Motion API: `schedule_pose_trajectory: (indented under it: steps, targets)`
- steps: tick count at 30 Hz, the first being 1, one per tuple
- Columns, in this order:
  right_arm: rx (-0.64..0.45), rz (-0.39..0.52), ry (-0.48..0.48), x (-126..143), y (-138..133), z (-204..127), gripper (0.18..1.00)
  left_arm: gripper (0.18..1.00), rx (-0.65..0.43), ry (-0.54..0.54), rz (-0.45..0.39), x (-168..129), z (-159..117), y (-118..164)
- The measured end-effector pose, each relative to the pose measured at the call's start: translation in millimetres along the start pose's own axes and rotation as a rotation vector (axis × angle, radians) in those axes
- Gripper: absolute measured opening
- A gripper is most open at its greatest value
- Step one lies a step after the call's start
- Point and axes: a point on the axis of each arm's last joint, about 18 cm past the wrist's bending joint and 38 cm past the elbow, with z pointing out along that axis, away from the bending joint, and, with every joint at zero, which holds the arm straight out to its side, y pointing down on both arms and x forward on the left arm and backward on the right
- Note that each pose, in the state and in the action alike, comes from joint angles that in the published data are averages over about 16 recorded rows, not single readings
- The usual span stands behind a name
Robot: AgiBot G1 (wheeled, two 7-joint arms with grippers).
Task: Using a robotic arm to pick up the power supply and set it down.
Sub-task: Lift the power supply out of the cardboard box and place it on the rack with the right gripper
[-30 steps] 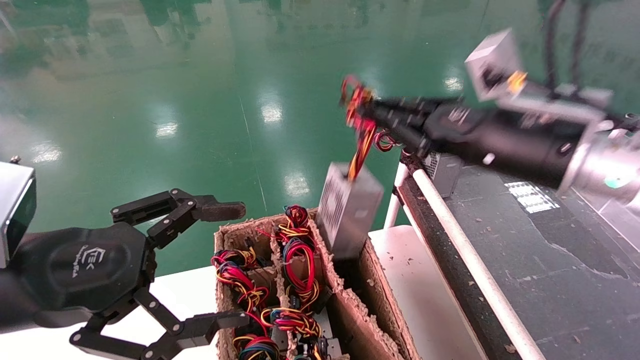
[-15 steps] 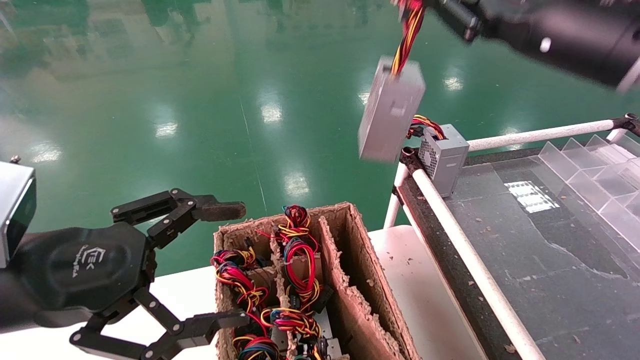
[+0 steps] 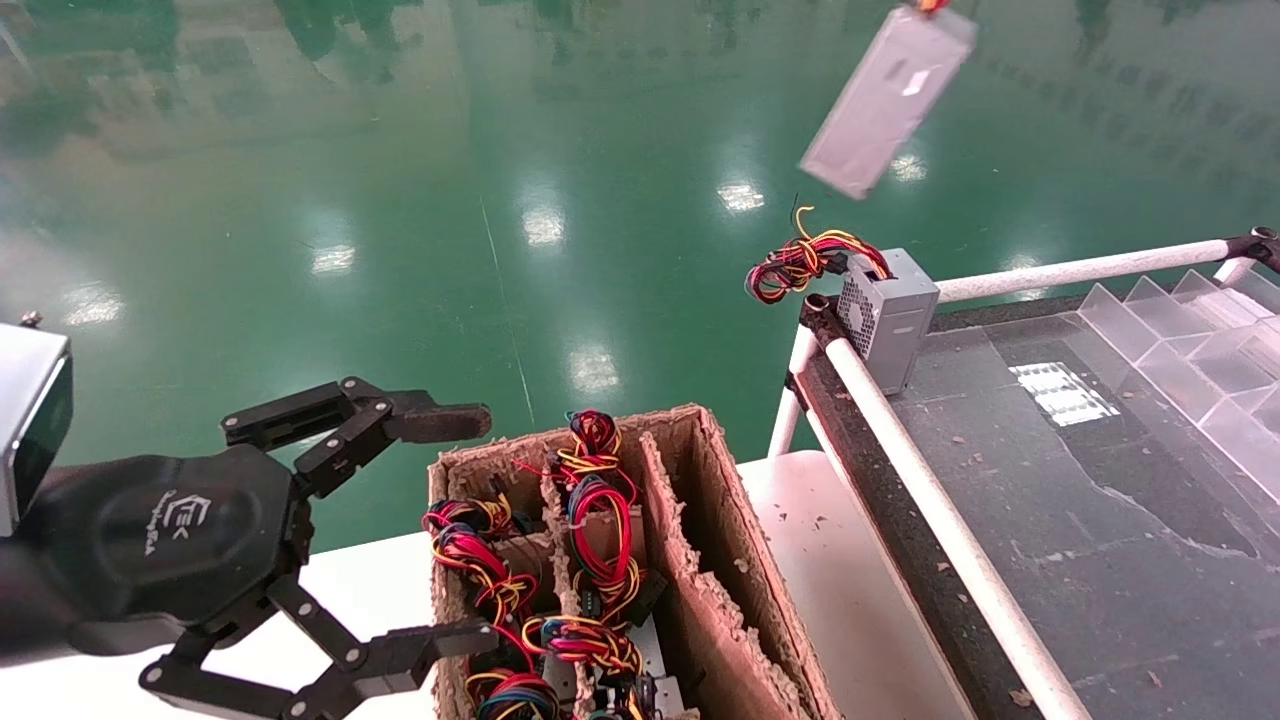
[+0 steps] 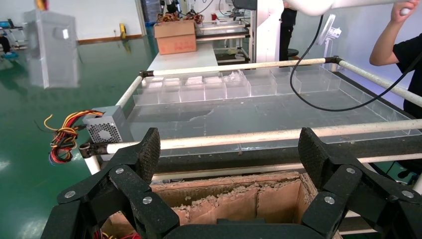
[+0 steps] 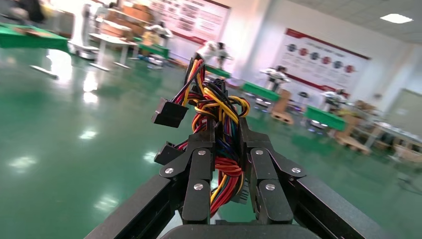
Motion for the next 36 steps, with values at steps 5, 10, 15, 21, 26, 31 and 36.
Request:
schedule_pose_trajectory:
  steps: [5,10,15,21,26,31,36]
  targets:
    - [-0.036,-0.030,0.053,25.9,12.9,-21.0,0.275,1.001,0.000,0.000,0.000,0.0,0.0,0.0]
    - [-0.074,-0.061,0.086,44.1,29.9,-48.3,0.275,1.001,0.000,0.000,0.000,0.0,0.0,0.0]
    - [-0.110,-0.083,0.099,53.2,49.8,-75.5,0.275,1.001,0.000,0.000,0.000,0.0,0.0,0.0]
    - [-0.155,-0.088,0.081,49.0,77.2,-99.0,0.275,1.001,0.000,0.000,0.000,0.0,0.0,0.0]
    - [-0.201,-0.062,0.046,36.2,100.3,-105.4,0.275,1.001,0.000,0.000,0.000,0.0,0.0,0.0]
    - [-0.241,-0.031,0.015,21.0,119.8,-100.9,0.275,1.001,0.000,0.000,0.000,0.0,0.0,0.0]
    - [-0.265,-0.015,-0.002,8.7,130.8,-89.2,0.275,1.001,0.000,0.000,0.000,0.0,0.0,0.0]
